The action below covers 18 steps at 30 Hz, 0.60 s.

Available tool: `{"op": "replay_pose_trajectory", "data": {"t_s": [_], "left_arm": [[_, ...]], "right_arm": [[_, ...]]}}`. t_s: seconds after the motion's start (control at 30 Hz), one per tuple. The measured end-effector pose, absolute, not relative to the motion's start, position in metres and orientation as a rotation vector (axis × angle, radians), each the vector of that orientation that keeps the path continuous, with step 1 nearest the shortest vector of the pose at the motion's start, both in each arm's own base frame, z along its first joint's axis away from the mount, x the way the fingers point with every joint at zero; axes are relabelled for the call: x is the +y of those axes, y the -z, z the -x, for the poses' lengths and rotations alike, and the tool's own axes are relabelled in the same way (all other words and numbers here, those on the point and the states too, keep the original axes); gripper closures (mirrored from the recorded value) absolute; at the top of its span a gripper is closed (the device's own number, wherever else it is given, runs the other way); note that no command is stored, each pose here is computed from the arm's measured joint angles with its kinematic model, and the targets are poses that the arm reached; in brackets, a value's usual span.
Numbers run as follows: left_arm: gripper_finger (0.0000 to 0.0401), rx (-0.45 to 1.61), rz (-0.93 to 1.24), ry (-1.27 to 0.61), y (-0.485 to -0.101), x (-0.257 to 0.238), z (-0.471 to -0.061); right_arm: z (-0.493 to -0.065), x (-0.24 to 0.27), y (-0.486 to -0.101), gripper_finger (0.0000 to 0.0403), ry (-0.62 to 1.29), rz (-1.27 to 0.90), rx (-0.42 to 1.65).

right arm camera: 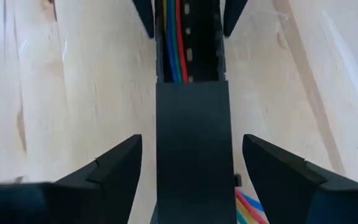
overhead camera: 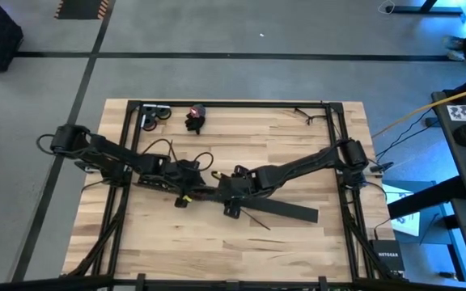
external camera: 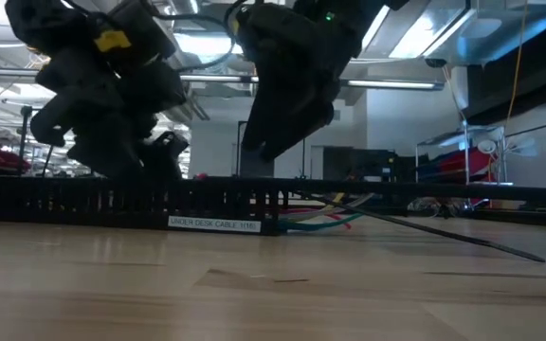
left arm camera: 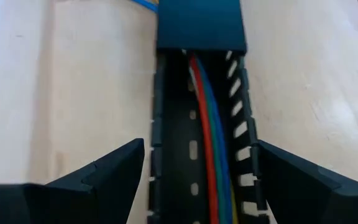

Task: Ziptie cables
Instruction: Close the black cable duct with the cable duct cover

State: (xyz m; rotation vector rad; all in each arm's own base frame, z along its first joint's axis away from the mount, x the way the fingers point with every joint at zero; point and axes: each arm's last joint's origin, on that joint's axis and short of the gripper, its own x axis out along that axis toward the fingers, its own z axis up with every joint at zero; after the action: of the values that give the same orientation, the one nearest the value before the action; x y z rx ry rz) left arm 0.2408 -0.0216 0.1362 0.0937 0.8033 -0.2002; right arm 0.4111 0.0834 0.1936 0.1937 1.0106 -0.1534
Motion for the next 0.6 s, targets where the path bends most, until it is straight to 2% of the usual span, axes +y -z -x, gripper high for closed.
{"op": "replay_pose_trajectory", "data": {"t_s": [0.13, 0.4, 0.6], "left_arm": [[0.0118, 0.816, -0.084, 0.218, -0.128, -0.022, -0.244], [0.0176, 0.796, -0.062, 0.212, -0.123, -0.023, -0.25], [0.0182, 0.795, -0.058, 0.211, -0.123, -0.023, -0.25]], "right_arm": [[-0.412, 0.083, -0.191, 0.0134, 0.155, -0.193, 1.014], [-0.412, 0.083, -0.188, 0.0134, 0.145, -0.175, 1.032], [-0.416, 0.085, -0.17, 0.0134, 0.129, -0.203, 1.078]]}}
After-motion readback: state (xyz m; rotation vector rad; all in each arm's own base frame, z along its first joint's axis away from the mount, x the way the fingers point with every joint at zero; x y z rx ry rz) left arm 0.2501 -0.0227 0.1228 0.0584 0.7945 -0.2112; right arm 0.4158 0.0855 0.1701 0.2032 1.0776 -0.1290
